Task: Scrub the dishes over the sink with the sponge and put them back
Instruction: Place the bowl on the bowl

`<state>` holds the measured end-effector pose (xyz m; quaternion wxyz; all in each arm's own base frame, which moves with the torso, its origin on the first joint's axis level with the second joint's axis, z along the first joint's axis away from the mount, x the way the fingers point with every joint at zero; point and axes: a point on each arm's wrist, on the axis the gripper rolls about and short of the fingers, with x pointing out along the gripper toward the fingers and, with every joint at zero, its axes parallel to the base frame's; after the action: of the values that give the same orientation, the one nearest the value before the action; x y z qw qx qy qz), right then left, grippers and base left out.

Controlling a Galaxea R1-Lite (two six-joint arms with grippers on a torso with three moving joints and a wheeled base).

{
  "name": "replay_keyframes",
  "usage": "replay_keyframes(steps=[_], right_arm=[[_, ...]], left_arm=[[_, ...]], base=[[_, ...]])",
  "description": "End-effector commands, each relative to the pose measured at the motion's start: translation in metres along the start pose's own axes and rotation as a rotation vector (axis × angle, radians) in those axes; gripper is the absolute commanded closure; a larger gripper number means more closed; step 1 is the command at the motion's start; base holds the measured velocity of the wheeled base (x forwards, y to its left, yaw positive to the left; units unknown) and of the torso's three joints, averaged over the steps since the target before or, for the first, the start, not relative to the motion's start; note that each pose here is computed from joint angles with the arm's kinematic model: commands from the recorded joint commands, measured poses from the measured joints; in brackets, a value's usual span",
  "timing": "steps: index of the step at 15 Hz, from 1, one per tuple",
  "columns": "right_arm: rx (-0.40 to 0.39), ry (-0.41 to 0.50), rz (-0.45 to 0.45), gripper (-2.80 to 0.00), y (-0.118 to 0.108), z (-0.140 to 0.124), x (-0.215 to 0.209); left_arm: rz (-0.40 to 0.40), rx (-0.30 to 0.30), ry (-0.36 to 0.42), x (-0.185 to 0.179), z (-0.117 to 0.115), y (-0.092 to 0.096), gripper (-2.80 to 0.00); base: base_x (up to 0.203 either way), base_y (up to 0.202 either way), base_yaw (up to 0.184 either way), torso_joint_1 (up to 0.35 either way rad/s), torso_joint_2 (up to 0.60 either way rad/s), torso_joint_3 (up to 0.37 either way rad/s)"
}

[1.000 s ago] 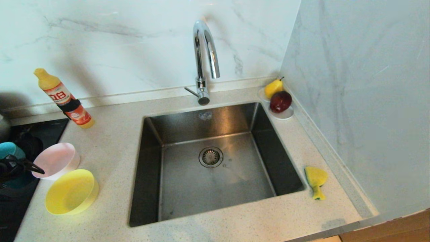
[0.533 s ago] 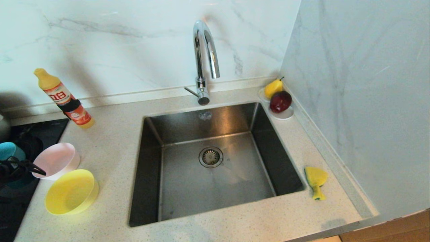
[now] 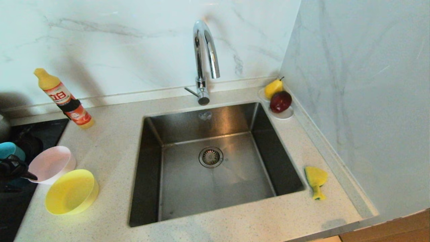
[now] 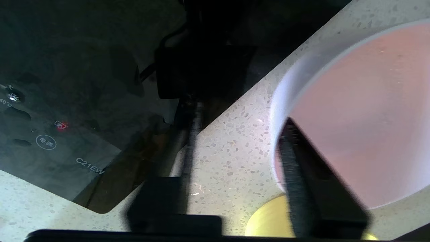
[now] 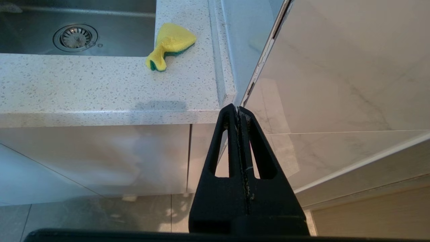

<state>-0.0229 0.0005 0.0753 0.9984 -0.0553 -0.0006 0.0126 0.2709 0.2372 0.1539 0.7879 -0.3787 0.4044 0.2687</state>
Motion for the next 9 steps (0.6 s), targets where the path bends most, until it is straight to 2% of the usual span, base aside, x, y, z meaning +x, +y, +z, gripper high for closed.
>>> replay_keyframes(steps=[1, 5, 9], right_arm=[[-0.001, 0.0, 0.001, 0.0, 0.0, 0.0, 0.0], [-0.001, -0.002, 0.001, 0.0, 0.0, -0.0001, -0.0001], [-0.001, -0.001, 0.001, 0.0, 0.0, 0.0, 0.0]], left_arm=[[-0.001, -0.004, 0.002, -0.0001, 0.0001, 0.0, 0.0], [-0.003, 0.0, -0.01, -0.0006, 0.0016, -0.0006, 0.0], [0.006, 0.004, -0.058, -0.0075, 0.0096, -0.0024, 0.0]], base=[[0.0, 0.0, 0.0, 0.0, 0.0, 0.0], [0.0, 0.0, 0.0, 0.0, 0.0, 0.0], [0.0, 0.0, 0.0, 0.0, 0.0, 0.0]])
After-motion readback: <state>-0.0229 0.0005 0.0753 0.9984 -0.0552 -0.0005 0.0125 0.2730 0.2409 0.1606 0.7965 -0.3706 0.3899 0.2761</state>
